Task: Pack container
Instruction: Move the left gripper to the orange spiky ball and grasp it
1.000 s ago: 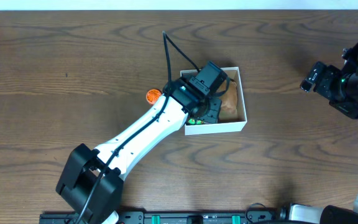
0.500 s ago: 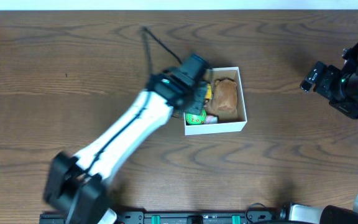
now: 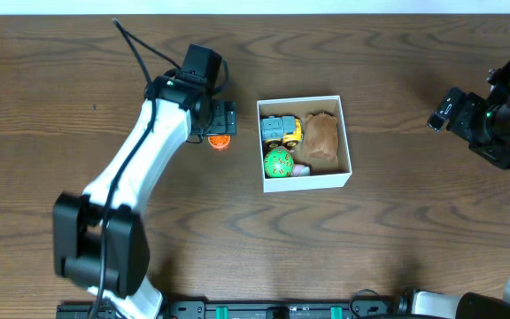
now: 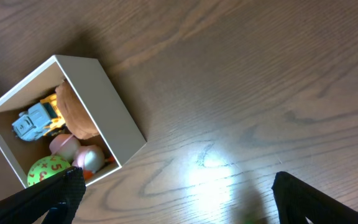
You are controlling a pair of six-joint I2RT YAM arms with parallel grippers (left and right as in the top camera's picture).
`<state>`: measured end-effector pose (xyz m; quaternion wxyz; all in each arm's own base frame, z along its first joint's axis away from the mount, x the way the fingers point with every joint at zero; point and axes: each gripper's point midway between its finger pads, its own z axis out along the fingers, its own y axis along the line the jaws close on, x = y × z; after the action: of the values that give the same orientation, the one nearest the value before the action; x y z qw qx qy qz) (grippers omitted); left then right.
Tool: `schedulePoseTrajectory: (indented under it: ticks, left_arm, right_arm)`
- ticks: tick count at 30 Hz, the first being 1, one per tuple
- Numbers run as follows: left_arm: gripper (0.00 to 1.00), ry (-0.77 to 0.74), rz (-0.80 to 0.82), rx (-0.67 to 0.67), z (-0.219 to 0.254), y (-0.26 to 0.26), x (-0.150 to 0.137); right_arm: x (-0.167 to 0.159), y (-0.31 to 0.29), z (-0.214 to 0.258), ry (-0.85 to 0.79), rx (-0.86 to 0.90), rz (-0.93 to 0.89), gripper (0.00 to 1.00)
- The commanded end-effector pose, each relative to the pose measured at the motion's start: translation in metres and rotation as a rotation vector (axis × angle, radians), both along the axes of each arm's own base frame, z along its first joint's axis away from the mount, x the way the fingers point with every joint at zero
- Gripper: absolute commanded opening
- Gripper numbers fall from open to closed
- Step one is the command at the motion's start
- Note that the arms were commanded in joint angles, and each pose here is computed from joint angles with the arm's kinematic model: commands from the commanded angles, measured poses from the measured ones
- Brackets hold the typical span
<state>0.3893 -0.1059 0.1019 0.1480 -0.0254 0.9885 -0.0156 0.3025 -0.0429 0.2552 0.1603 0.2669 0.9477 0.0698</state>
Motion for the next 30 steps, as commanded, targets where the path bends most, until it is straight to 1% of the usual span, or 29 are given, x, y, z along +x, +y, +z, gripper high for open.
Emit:
schedulePoseTrajectory:
  ticks: [1,7,9,16,23,27,30]
  left_arm:
    - [0.98,0.033,0.009,0.012,-0.020,0.005,0.003]
    - [0.98,0.046,-0.003,0.013,-0.041,0.002,0.012]
    - [0.98,0.066,-0.024,-0.002,-0.051,-0.003,0.012]
    - [0.99,0.151,-0.026,0.009,-0.087,-0.004,0.006]
    - [1.00,0.163,-0.026,0.012,-0.097,-0.004,0.007]
    - [0.93,0.160,-0.029,0.011,-0.099,-0.005,0.008]
    - [0.86,0.156,-0.061,0.006,-0.099,-0.010,0.008]
  right_arm:
    - [-0.003,-0.001,0.005,-0.018,-0.014,0.006,0.99]
    - [-0.003,-0.001,0.005,-0.017,-0.014,0.006,0.99]
    - [-0.003,-0.001,0.005,-0.016,-0.014,0.006,0.99]
    - [-0.005,-0.001,0.004,-0.009,-0.012,0.006,0.99]
    - [-0.006,-0.001,0.004,-0.005,-0.012,0.007,0.99]
    - [-0.006,-0.001,0.004,-0.004,-0.011,0.006,0.99]
    - [-0.006,-0.001,0.004,-0.004,-0.011,0.006,0.99]
